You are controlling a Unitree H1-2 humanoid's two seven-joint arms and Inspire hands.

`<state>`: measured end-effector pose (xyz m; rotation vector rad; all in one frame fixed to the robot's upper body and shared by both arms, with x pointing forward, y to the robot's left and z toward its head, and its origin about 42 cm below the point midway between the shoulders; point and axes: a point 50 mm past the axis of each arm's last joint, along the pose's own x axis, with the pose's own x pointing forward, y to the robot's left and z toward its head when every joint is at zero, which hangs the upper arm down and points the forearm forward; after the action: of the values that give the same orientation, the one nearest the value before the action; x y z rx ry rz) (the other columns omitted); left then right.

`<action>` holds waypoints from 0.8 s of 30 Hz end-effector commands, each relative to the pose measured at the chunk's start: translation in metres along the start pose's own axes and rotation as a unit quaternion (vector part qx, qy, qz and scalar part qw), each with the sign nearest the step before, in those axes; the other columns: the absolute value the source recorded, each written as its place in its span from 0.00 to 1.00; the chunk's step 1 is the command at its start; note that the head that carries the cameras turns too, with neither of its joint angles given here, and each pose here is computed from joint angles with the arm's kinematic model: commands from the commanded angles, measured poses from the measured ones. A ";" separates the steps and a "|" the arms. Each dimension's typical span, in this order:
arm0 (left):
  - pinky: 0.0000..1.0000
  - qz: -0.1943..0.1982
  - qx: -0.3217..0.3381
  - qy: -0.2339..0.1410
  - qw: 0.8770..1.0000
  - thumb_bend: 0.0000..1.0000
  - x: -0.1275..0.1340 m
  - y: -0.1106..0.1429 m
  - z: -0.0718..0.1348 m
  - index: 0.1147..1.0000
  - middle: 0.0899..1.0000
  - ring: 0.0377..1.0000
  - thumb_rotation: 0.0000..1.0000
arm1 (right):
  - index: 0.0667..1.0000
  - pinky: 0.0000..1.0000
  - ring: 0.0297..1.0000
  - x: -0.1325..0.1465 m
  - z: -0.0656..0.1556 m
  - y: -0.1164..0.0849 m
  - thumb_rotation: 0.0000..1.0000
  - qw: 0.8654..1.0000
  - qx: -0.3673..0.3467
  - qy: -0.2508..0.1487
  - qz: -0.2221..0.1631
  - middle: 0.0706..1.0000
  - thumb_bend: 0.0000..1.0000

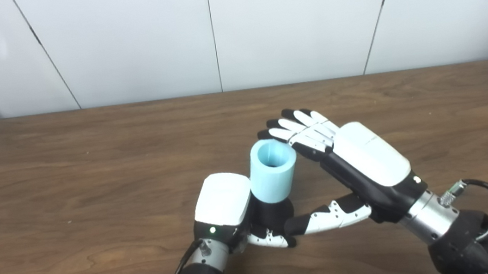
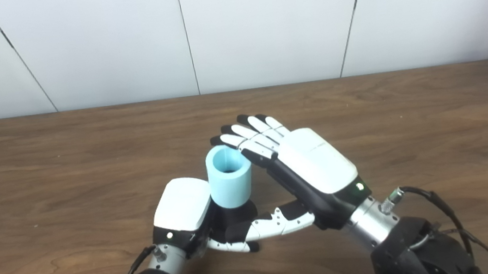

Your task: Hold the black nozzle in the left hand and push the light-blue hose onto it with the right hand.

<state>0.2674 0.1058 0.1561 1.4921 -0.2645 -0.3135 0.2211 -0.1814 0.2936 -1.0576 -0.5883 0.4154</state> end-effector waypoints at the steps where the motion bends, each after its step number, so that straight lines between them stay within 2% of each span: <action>1: 0.54 -0.071 0.001 -0.012 0.997 0.52 -0.011 -0.026 0.005 0.38 0.50 0.57 0.00 | 0.83 1.00 0.97 0.002 0.010 -0.012 1.00 0.999 -0.018 -0.027 -0.022 0.90 0.65; 6: 0.55 -0.073 0.008 -0.013 0.997 0.52 -0.012 -0.026 0.005 0.38 0.50 0.60 0.00 | 0.81 0.99 0.94 0.003 0.012 -0.010 0.99 0.999 -0.022 -0.035 -0.010 0.89 0.64; 24: 0.54 -0.064 0.003 -0.012 0.998 0.52 -0.012 -0.024 0.008 0.38 0.50 0.58 0.00 | 0.85 0.98 0.98 0.013 -0.001 0.011 1.00 0.998 -0.035 -0.018 0.041 0.93 0.62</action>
<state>0.2656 0.1045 0.1558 1.5065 -0.2694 -0.3104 0.2306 -0.1694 0.2820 -1.1270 -0.5602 0.5018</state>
